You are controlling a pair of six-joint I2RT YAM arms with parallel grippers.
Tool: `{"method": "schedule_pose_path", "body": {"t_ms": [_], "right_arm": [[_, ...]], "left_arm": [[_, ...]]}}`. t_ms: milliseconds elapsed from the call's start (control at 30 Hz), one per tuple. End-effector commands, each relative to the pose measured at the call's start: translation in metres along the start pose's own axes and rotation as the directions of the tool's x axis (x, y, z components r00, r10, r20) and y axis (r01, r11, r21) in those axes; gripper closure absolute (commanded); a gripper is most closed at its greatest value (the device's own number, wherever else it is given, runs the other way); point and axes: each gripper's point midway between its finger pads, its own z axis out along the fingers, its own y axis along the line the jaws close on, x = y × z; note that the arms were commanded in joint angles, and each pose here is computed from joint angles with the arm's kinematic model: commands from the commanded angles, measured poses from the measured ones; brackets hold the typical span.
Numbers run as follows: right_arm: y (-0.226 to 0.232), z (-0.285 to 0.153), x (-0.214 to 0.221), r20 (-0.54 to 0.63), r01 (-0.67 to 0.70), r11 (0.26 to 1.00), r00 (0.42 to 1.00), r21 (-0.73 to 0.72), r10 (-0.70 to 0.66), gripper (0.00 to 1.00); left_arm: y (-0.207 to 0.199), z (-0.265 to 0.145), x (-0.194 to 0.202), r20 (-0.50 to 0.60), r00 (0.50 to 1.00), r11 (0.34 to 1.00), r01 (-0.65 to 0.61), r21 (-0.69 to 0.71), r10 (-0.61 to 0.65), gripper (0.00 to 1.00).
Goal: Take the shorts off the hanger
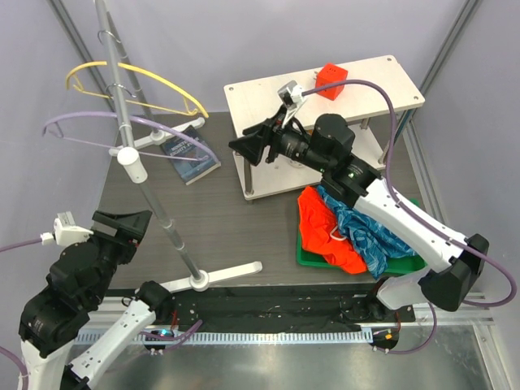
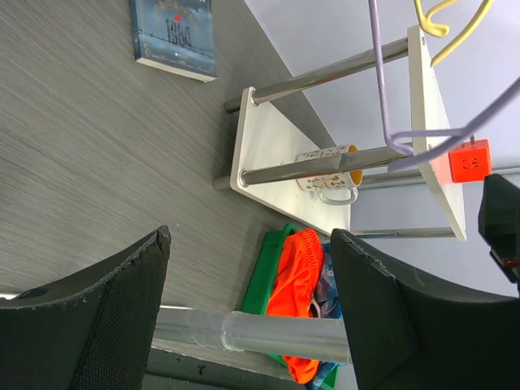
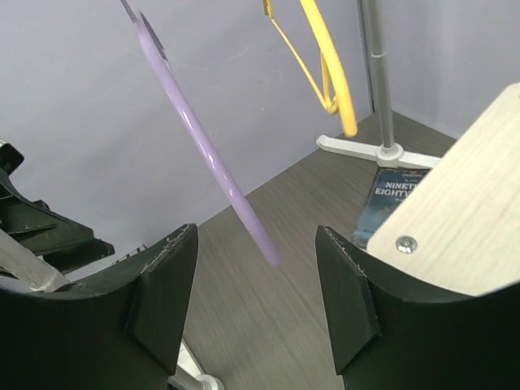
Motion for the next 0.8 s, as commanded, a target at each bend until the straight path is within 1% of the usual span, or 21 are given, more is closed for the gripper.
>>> {"method": "schedule_pose_path", "body": {"t_ms": [0,67,233,267,333,367,400,433,467,500,533,600,633,667,700,733,767], "right_arm": [[-0.004,-0.028,-0.013,0.016,0.000,0.996,1.000,0.091,-0.002,0.35],[-0.008,-0.039,0.003,-0.018,-0.045,0.991,0.999,0.127,0.047,0.35],[-0.012,-0.060,0.029,-0.031,-0.180,0.967,0.982,0.182,0.188,0.35],[-0.012,-0.069,0.039,-0.029,-0.242,0.949,0.967,0.201,0.253,0.34],[-0.013,-0.078,0.050,-0.027,-0.292,0.930,0.952,0.222,0.305,0.34],[-0.021,-0.084,0.072,-0.044,-0.316,0.913,0.940,0.259,0.338,0.33],[-0.018,-0.093,0.069,-0.013,-0.361,0.895,0.926,0.263,0.378,0.32],[-0.019,-0.099,0.075,-0.008,-0.382,0.882,0.917,0.276,0.400,0.31],[-0.027,-0.107,0.091,-0.011,-0.396,0.862,0.907,0.316,0.421,0.29],[-0.023,-0.117,0.086,0.016,-0.417,0.856,0.901,0.307,0.433,0.28],[-0.022,-0.122,0.089,0.032,-0.449,0.837,0.886,0.312,0.463,0.27],[-0.030,-0.137,0.104,0.070,-0.502,0.783,0.854,0.366,0.515,0.26],[-0.035,-0.150,0.105,0.122,-0.554,0.728,0.821,0.404,0.558,0.25],[-0.042,-0.159,0.123,0.122,-0.562,0.698,0.810,0.443,0.574,0.23],[-0.042,-0.164,0.130,0.117,-0.565,0.693,0.805,0.447,0.582,0.22],[-0.037,-0.173,0.127,0.134,-0.578,0.697,0.801,0.423,0.583,0.21],[-0.041,-0.179,0.143,0.132,-0.587,0.676,0.790,0.444,0.599,0.20]], "left_arm": [[0.007,-0.001,-0.003,0.032,0.999,0.999,0.036,0.007,-0.036,0.22],[0.007,0.001,0.000,0.025,0.999,0.999,0.041,0.010,-0.041,0.22],[0.010,0.008,0.015,-0.032,0.999,1.000,0.009,0.000,-0.009,0.21],[0.012,0.010,0.020,-0.046,0.999,1.000,0.005,-0.001,-0.005,0.21],[0.012,0.015,0.024,-0.048,0.999,1.000,0.020,0.011,-0.019,0.21],[0.019,0.019,0.031,-0.055,0.998,1.000,0.027,0.001,-0.027,0.21],[0.021,0.021,0.036,-0.068,0.997,0.999,0.043,0.000,-0.043,0.20],[0.015,0.023,0.039,-0.076,0.995,0.997,0.071,0.027,-0.069,0.20],[0.022,0.028,0.048,-0.093,0.993,0.997,0.071,0.025,-0.068,0.20],[0.021,0.030,0.057,-0.128,0.989,0.996,0.075,0.041,-0.070,0.20],[0.023,0.036,0.064,-0.140,0.988,0.996,0.079,0.047,-0.072,0.20],[0.026,0.039,0.073,-0.165,0.983,0.995,0.087,0.055,-0.077,0.20],[0.028,0.041,0.077,-0.175,0.982,0.995,0.089,0.054,-0.078,0.20],[0.034,0.046,0.083,-0.179,0.981,0.995,0.090,0.044,-0.080,0.19],[0.035,0.047,0.085,-0.177,0.980,0.994,0.097,0.051,-0.087,0.18],[0.042,0.052,0.091,-0.180,0.980,0.994,0.097,0.040,-0.089,0.18],[0.039,0.054,0.092,-0.180,0.977,0.991,0.126,0.051,-0.115,0.16]]}}
